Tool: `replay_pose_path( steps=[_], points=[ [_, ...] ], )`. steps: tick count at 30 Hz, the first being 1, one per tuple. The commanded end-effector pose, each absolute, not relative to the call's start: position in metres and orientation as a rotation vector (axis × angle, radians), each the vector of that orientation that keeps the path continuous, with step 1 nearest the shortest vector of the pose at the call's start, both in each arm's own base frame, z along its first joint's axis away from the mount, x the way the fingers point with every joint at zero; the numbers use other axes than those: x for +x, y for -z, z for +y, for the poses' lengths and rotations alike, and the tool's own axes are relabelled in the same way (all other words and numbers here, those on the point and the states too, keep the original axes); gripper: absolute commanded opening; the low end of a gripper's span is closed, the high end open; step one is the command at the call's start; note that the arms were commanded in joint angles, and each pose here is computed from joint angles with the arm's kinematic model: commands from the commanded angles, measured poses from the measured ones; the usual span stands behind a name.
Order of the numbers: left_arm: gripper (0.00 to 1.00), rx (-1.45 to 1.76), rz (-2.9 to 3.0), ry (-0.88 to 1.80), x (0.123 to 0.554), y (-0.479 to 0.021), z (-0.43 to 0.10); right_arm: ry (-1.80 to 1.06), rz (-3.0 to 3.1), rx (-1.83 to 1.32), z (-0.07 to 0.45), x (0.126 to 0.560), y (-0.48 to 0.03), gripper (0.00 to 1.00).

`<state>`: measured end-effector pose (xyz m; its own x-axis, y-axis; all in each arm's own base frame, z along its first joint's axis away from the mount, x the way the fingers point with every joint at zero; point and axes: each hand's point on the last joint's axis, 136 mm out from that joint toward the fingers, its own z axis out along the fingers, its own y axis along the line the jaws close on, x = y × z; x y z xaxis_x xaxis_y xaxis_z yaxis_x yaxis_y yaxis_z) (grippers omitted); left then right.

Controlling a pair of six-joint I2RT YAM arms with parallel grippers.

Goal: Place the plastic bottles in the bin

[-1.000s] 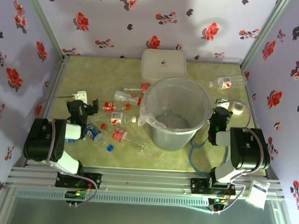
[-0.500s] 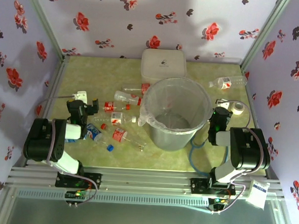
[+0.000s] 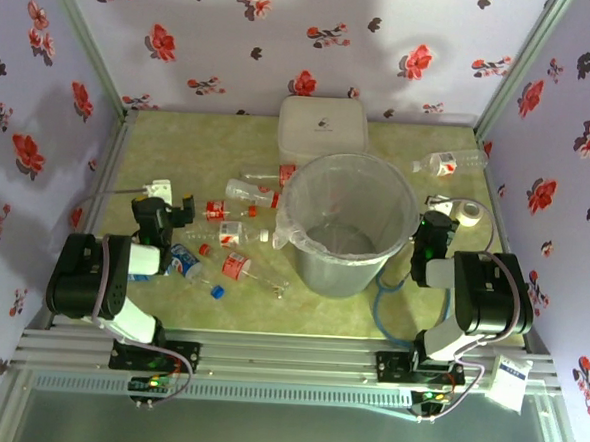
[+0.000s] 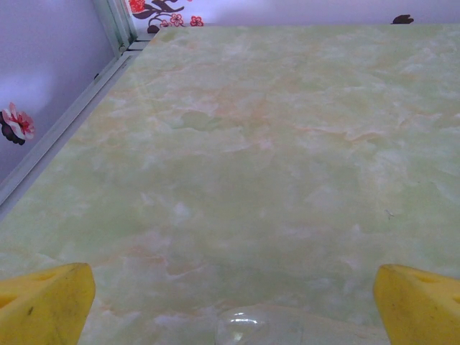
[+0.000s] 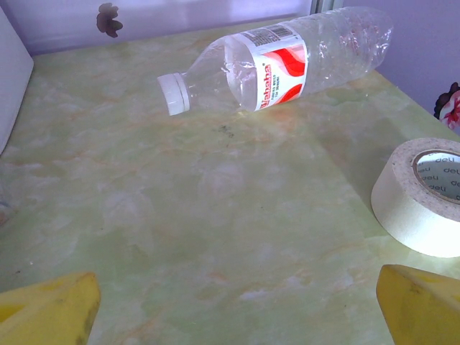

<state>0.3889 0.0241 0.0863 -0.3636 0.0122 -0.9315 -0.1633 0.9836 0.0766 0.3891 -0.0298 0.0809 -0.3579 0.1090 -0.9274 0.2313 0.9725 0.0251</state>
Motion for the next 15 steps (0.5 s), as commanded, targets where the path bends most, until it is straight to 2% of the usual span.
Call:
replay_pose_path(
  steps=[1,7,12,15],
  points=[
    [1.00,-0.099,1.890,-0.189,0.396,-0.111,0.024,0.155,1.911,0.314,-0.040,0.391,-0.100,0.99],
    [1.00,-0.224,1.830,-0.177,0.380,-0.199,0.029,0.111,2.034,0.405,-0.038,0.388,-0.145,0.99],
    [1.00,-0.429,1.912,0.004,0.360,-0.245,0.023,0.071,1.983,0.888,-0.066,0.368,-0.157,0.99],
    [1.00,-0.432,1.942,0.177,0.353,-0.266,-0.001,-0.024,1.926,1.056,-0.067,0.382,-0.160,0.99]
  ],
)
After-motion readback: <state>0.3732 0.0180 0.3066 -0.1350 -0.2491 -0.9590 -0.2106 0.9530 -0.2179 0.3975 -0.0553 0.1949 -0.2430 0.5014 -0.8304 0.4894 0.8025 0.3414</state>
